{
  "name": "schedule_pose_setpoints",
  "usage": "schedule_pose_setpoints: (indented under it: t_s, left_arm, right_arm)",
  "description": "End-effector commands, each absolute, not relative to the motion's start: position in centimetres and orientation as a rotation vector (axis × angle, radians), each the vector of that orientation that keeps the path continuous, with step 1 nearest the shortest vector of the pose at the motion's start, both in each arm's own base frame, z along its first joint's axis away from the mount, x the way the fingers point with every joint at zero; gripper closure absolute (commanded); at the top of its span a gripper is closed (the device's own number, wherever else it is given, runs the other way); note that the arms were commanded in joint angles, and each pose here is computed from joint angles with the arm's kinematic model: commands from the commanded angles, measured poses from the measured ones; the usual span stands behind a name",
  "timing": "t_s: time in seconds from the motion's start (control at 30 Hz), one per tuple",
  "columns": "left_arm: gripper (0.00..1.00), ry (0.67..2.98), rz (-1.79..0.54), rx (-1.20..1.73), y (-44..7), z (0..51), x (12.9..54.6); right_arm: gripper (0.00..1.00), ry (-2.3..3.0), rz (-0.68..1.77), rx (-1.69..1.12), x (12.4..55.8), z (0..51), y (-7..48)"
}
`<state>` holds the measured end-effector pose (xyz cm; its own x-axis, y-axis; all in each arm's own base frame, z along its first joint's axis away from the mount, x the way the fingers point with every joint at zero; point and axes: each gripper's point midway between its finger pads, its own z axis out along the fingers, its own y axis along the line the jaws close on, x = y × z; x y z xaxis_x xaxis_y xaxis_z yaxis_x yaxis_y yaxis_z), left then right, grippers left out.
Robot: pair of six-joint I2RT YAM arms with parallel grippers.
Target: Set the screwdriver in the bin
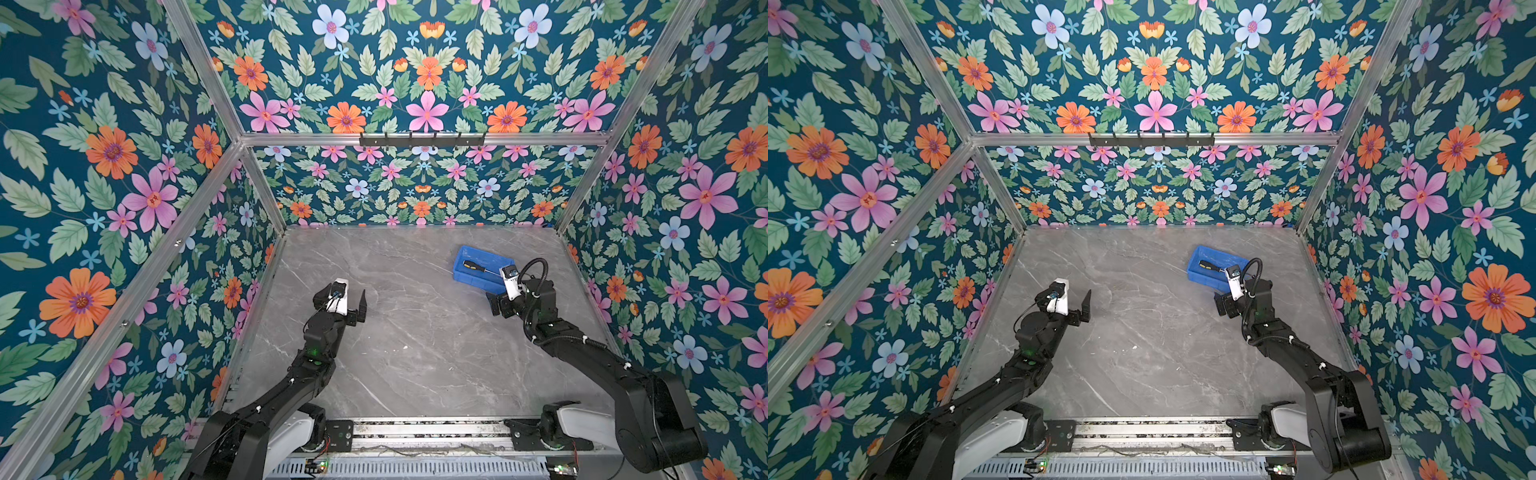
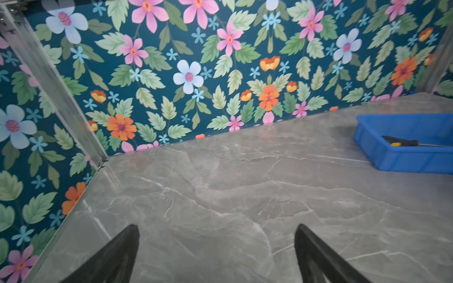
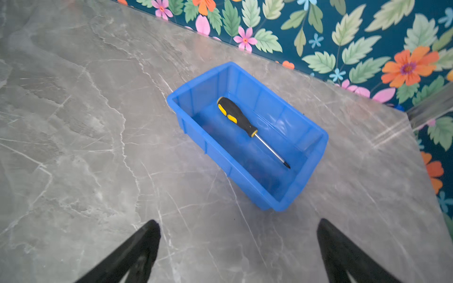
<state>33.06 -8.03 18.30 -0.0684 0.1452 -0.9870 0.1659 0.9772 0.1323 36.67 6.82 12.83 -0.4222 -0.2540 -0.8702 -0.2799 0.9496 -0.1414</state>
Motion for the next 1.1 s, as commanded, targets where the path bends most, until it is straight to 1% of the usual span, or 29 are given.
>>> schedule_pose_setpoints:
  t_s: [0.0,0.23,0.33,0.5,0.57,0.63,0.7,0.77,0.9,0.97,1.07]
  left_arm:
    - [0.0,1.643,0.033,0.26,-7.0,17.8,33.2]
    - [0.0,1.665,0.197,0.103,-2.1,14.9,32.9]
    - [0.0,1.615,0.271,-0.005,0.1,14.8,32.4]
    - [0.0,1.629,0.241,0.003,0.5,14.6,34.7]
    - [0.0,1.687,0.233,-0.015,0.6,13.9,35.9]
    - [0.0,1.69,0.223,-0.039,0.7,13.9,36.7]
    - [0.0,1.673,0.164,-0.055,0.5,13.9,37.1]
    - [0.0,1.691,0.154,-0.025,0.1,12.9,37.5]
    - [0.0,1.67,0.174,-0.102,1.6,12.1,37.9]
    - [0.0,1.753,0.173,-0.132,2.1,10.9,38.5]
    - [0.0,1.735,0.15,-0.13,2.3,11.2,38.8]
  right_arm:
    - [0.01,1.957,0.019,-0.214,37.4,13.9,5.2]
    - [0.01,1.876,0.03,0.052,36.7,12.0,0.1]
    - [0.02,1.853,0.045,0.135,36.4,11.0,-1.5]
    - [0.01,1.885,0.074,0.092,37.2,9.7,-0.9]
    - [0.01,1.912,0.083,0.077,37.5,9.6,-0.6]
    - [0.01,1.917,0.086,0.073,37.4,9.5,-0.6]
    - [0.01,1.908,0.096,0.058,37.5,9.7,-0.3]
    - [0.01,1.916,0.098,0.056,37.5,9.6,-0.3]
    - [0.01,1.916,0.098,0.057,37.5,9.6,-0.3]
    - [0.01,1.921,0.095,0.064,37.5,9.6,-0.4]
    - [0.01,1.921,0.094,0.067,37.6,9.6,-0.4]
